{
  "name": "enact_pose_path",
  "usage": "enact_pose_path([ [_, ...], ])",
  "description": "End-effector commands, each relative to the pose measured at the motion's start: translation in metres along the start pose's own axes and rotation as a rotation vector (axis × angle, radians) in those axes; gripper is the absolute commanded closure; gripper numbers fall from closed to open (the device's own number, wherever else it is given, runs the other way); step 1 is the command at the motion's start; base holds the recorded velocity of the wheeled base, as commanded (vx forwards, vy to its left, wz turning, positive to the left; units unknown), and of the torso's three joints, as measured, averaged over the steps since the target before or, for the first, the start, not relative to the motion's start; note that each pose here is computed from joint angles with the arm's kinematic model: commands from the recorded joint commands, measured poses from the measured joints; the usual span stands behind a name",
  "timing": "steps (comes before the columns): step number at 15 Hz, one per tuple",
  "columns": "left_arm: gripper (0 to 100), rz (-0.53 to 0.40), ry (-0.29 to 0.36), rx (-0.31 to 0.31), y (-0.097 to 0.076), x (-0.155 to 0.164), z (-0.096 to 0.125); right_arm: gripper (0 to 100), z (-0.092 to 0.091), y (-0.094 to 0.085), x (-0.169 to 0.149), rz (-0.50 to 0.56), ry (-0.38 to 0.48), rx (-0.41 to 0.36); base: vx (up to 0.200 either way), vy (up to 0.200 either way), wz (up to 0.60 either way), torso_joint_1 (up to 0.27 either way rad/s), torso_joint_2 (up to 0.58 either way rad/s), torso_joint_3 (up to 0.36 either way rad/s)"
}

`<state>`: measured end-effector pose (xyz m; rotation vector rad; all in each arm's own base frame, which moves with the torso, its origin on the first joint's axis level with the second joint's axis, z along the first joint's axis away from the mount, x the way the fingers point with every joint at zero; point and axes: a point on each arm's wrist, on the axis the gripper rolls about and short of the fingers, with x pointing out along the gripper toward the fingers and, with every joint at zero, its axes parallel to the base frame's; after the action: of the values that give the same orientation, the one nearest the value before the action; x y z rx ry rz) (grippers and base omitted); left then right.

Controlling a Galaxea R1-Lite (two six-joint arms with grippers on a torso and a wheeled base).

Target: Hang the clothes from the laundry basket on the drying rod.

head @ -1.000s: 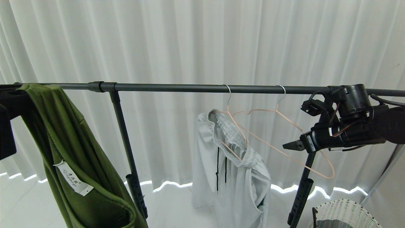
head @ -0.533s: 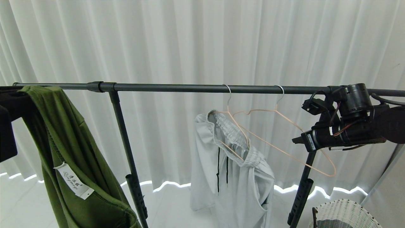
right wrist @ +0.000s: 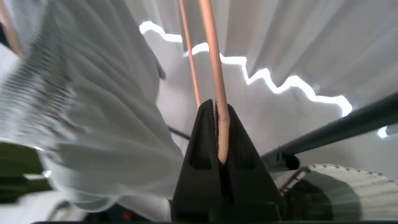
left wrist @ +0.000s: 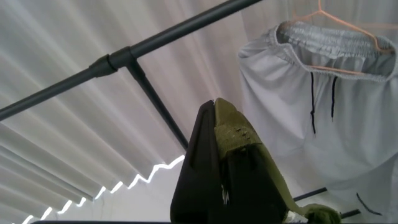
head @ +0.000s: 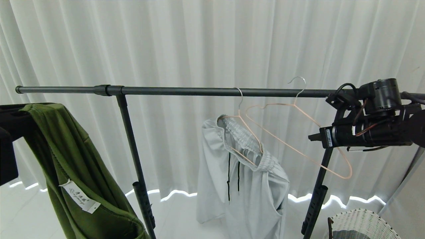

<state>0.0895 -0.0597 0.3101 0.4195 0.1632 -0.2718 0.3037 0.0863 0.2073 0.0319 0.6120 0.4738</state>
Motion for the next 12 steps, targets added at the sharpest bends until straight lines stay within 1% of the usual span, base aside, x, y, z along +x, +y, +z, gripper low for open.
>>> enact_pose_path([
  [1, 100, 0.002, -0.001, -0.001, 0.000, -0.002, -0.002, 100, 0.005, 0.006, -0.022, 0.001, -0.049, 0.008, 0.000, 0.000, 0.00, 0.000, 0.00, 0.000],
  [3, 100, 0.002, -0.007, 0.001, -0.001, 0.001, -0.002, 100, 0.001, 0.010, -0.039, 0.001, -0.068, 0.009, 0.000, 0.000, 0.00, 0.000, 0.00, 0.000],
  [5, 100, 0.010, -0.026, -0.006, -0.002, 0.003, -0.002, 100, -0.010, 0.014, -0.058, 0.001, -0.073, 0.011, 0.000, 0.000, 0.00, 0.000, 0.00, 0.000],
  [7, 100, 0.009, -0.013, 0.009, -0.004, 0.005, -0.007, 100, -0.022, 0.018, -0.075, 0.002, -0.080, 0.009, 0.000, 0.000, 0.00, 0.000, 0.00, 0.000],
  [10, 100, 0.009, -0.004, 0.015, -0.005, 0.006, -0.009, 100, -0.033, 0.021, -0.090, -0.007, -0.091, 0.001, 0.000, 0.000, 0.00, 0.000, 0.00, 0.000],
  [12, 100, 0.013, -0.001, 0.016, -0.005, 0.006, -0.009, 100, -0.037, 0.021, -0.093, -0.048, -0.090, -0.003, -0.200, 0.000, 0.00, 0.000, 0.01, 0.000],
])
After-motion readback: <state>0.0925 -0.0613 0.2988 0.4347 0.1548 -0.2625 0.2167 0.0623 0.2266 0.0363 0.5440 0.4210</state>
